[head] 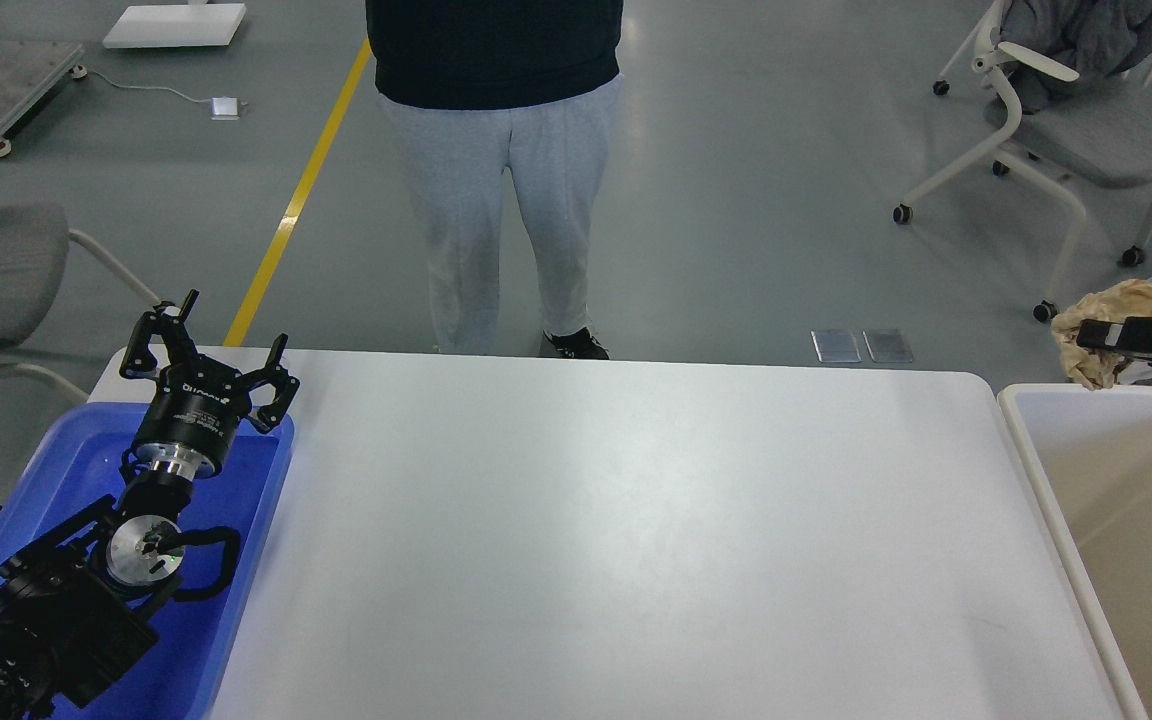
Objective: Tidy desktop
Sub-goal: 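Lift the paper ball with the right gripper and carry it over the white bin, then open the right gripper to drop the paper ball into the bin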
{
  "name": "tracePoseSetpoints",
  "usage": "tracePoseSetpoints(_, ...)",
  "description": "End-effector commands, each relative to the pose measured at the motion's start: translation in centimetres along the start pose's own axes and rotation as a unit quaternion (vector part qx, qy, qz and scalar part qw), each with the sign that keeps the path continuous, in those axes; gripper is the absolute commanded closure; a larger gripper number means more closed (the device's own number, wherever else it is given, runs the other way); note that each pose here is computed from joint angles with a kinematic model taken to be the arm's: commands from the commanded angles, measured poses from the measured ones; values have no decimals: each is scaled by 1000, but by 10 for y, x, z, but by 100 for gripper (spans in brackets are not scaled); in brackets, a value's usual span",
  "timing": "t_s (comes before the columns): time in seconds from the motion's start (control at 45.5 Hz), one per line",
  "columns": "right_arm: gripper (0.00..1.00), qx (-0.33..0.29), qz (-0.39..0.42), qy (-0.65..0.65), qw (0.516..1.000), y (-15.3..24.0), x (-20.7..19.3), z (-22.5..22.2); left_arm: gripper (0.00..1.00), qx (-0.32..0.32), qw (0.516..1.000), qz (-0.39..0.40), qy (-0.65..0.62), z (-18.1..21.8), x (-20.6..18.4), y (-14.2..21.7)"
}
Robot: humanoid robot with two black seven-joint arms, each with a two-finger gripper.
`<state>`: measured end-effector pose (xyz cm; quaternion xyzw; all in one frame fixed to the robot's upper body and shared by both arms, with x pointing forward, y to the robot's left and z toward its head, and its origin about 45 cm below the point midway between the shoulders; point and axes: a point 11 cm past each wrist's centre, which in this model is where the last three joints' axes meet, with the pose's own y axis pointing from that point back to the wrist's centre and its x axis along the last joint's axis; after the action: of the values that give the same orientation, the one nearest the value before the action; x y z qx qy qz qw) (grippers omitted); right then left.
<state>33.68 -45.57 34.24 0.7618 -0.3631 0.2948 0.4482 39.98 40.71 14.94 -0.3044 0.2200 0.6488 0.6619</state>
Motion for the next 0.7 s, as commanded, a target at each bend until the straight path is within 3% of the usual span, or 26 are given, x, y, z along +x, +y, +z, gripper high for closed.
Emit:
tracePoseSetpoints(0.0, 100, -51, 89, -141, 985, 23, -4, 55, 0, 0, 1000, 0, 0, 0, 0, 0)
tracePoseSetpoints(0.44, 100, -162, 207, -356, 897, 42, -65, 131, 0, -1, 1000, 0, 0, 0, 0, 0)
tracePoseSetpoints(0.681, 100, -224, 236, -443, 835, 34, -119, 171, 0, 0, 1000, 0, 0, 0, 0, 0)
